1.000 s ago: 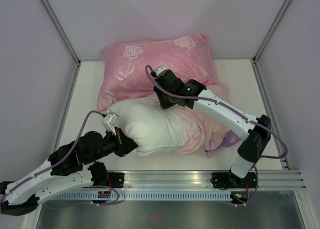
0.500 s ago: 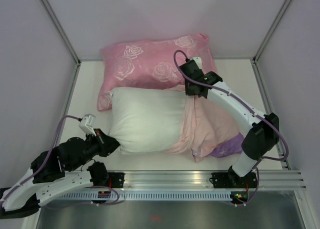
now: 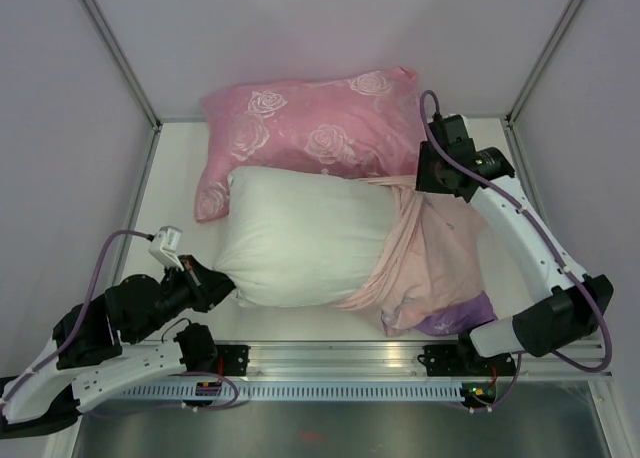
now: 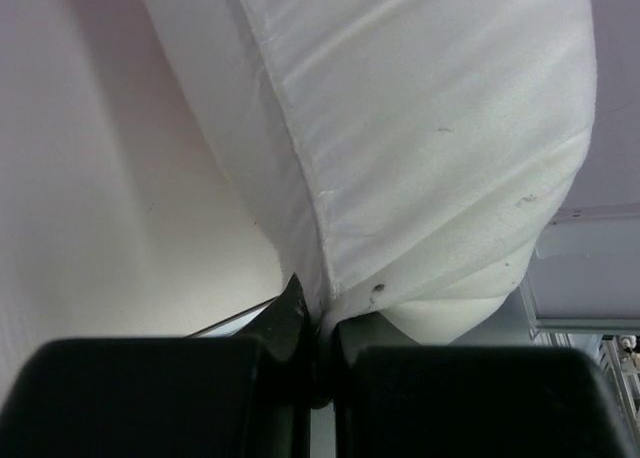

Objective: Remove the pillowcase from the pillow

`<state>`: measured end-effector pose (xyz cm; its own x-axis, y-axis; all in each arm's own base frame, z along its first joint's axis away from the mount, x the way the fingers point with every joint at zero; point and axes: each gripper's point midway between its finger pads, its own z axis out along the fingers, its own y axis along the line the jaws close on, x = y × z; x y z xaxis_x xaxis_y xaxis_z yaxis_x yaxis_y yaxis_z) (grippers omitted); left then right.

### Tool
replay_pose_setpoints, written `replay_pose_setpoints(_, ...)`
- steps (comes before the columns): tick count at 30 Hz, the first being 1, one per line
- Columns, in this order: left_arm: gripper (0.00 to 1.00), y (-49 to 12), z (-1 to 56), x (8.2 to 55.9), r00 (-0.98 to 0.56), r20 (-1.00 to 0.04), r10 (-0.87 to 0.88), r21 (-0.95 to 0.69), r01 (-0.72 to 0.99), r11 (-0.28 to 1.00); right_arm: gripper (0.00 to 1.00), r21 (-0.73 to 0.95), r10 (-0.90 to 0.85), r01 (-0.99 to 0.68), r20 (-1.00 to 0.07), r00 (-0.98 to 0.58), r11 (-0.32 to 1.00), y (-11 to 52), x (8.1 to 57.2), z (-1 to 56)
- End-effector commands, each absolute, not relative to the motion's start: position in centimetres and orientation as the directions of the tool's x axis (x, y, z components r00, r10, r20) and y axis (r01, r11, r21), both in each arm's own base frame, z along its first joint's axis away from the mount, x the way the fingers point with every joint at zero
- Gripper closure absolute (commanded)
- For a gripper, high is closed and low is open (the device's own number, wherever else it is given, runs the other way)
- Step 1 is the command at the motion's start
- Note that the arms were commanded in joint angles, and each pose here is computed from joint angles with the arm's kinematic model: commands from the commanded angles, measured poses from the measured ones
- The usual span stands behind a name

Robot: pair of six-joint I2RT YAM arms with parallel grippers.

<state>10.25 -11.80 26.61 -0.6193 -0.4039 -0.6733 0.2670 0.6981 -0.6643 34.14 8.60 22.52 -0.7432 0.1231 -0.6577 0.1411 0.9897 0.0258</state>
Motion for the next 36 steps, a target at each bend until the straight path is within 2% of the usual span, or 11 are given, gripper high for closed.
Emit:
replay_pose_setpoints(1,0.98,-13.4,31.0,11.3,-0.554,-0.699,-0.453,-0.687,0.342,0.641,0.42,0.066,0.065,0.022,-0.767,-0.639,0.998,10.1,33.3,29.2)
replay_pose_setpoints(2,0.98,-14.4,30.8,11.4,-0.565,-0.71,-0.421,-0.671,0.362,0.647,0.26,0.09,0.048,-0.033,-0.768,-0.639,0.995,11.4,32.7,29.8)
replay_pose_setpoints(4,0.98,-16.1,30.9,12.1,-0.567,-0.719,-0.401,-0.661,0.378,0.648,0.14,0.125,-0.009,-0.167,-0.774,-0.633,0.978,15.5,31.0,31.3)
replay_pose_setpoints(5,0.98,-17.5,29.9,12.7,-0.585,-0.729,-0.355,-0.631,0.372,0.681,0.02,0.141,-0.035,-0.225,-0.773,-0.633,0.964,17.0,30.0,31.8)
replay_pose_setpoints(7,0.98,-18.7,29.9,13.3,-0.593,-0.73,-0.34,-0.621,0.366,0.694,0.02,0.205,-0.081,-0.347,-0.751,-0.656,0.915,20.5,27.2,32.0)
replay_pose_setpoints(11,0.98,-18.8,30.1,14.3,-0.582,-0.724,-0.37,-0.62,0.315,0.718,0.02,0.287,-0.006,-0.311,-0.726,-0.687,0.906,21.0,23.9,30.8)
replay_pose_setpoints(16,0.98,-17.9,31.2,14.7,-0.558,-0.717,-0.417,-0.635,0.278,0.72,0.02,0.374,-0.02,-0.441,-0.744,-0.668,0.816,21.9,19.0,30.4)
replay_pose_setpoints(22,0.98,-19.5,31.5,15.5,-0.602,-0.713,-0.36,-0.585,0.229,0.778,0.02,0.175,-0.245,-0.557,-0.764,-0.596,0.812,24.4,14.6,29.6)
replay_pose_setpoints(28,0.98,-20.6,32.4,15.7,-0.632,-0.701,-0.33,-0.57,0.218,0.792,0.02,-0.055,-0.371,-0.623,-0.843,-0.39,0.78,29.1,11.5,31.4)
replay_pose_setpoints(32,0.98,-21.0,32.8,14.9,-0.655,-0.683,-0.323,-0.597,0.245,0.764,0.02,-0.188,-0.4,-0.56,-0.871,-0.284,0.807,30.5,12.8,31.4)
replay_pose_setpoints(36,0.98,-20.9,33.2,14.0,-0.668,-0.676,-0.311,-0.615,0.278,0.738,0.02,-0.36,-0.431,-0.323,-0.884,-0.18,0.875,29.0,15.9,31.6)
